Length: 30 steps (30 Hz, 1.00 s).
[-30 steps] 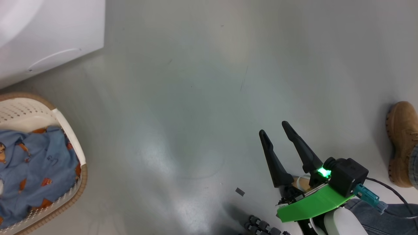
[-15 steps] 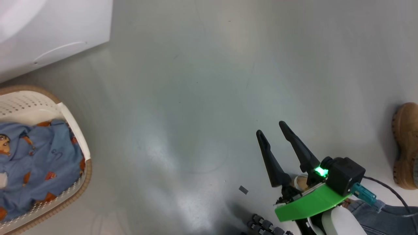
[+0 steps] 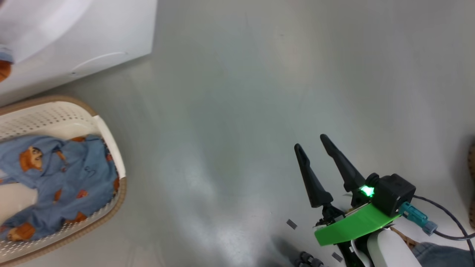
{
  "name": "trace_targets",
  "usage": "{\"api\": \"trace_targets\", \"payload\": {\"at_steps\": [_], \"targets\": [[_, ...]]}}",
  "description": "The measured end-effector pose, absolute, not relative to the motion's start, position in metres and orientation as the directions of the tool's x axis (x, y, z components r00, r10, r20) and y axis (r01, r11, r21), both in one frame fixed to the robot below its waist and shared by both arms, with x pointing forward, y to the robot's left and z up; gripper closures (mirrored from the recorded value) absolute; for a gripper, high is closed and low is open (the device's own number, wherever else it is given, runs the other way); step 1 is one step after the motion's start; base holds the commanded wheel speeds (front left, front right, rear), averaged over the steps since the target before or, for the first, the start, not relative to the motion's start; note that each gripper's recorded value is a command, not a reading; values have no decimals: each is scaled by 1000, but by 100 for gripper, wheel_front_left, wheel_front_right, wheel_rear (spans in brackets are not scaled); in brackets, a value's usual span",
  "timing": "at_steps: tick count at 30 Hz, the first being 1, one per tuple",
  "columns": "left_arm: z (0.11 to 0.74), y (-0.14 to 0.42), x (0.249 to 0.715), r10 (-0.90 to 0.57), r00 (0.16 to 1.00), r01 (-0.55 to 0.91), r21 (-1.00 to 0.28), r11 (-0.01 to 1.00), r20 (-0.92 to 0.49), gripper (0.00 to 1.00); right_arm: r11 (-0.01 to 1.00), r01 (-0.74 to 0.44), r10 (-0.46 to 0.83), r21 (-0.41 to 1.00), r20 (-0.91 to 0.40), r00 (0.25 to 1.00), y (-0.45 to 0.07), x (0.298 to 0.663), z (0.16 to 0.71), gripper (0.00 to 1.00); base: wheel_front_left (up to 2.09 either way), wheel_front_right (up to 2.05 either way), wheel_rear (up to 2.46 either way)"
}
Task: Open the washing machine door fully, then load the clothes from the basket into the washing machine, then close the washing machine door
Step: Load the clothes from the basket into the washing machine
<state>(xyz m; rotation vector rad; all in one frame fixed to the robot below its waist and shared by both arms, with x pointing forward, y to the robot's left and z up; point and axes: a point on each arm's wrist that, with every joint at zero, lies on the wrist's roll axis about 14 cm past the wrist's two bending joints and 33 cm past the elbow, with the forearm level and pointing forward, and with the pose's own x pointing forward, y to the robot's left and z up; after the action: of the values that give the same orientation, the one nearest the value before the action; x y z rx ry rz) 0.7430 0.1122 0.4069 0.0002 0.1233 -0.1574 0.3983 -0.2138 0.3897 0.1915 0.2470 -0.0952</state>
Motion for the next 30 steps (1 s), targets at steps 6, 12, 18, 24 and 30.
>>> {"api": "trace_targets", "payload": {"at_steps": [6,12,18,24,30], "targets": [[412,108,723,-168,978,166,-27,986,-128,0,979,88,-44,186,-227,973,-207,407,394,0,0,0,0],[407,115,697,-161,978,154,-65,986,-131,0,980,57,-18,188,-205,979,-201,419,396,0,0,0,0],[408,128,662,-150,983,139,-96,986,-110,0,980,22,16,197,-189,982,-190,428,396,0,0,0,0],[408,139,625,-146,984,134,-119,984,-101,0,982,-31,63,187,-171,983,-176,437,398,0,0,0,0],[403,162,588,-115,987,101,-125,987,-110,0,981,-74,103,180,-155,983,-163,445,400,0,0,0,0]]}}
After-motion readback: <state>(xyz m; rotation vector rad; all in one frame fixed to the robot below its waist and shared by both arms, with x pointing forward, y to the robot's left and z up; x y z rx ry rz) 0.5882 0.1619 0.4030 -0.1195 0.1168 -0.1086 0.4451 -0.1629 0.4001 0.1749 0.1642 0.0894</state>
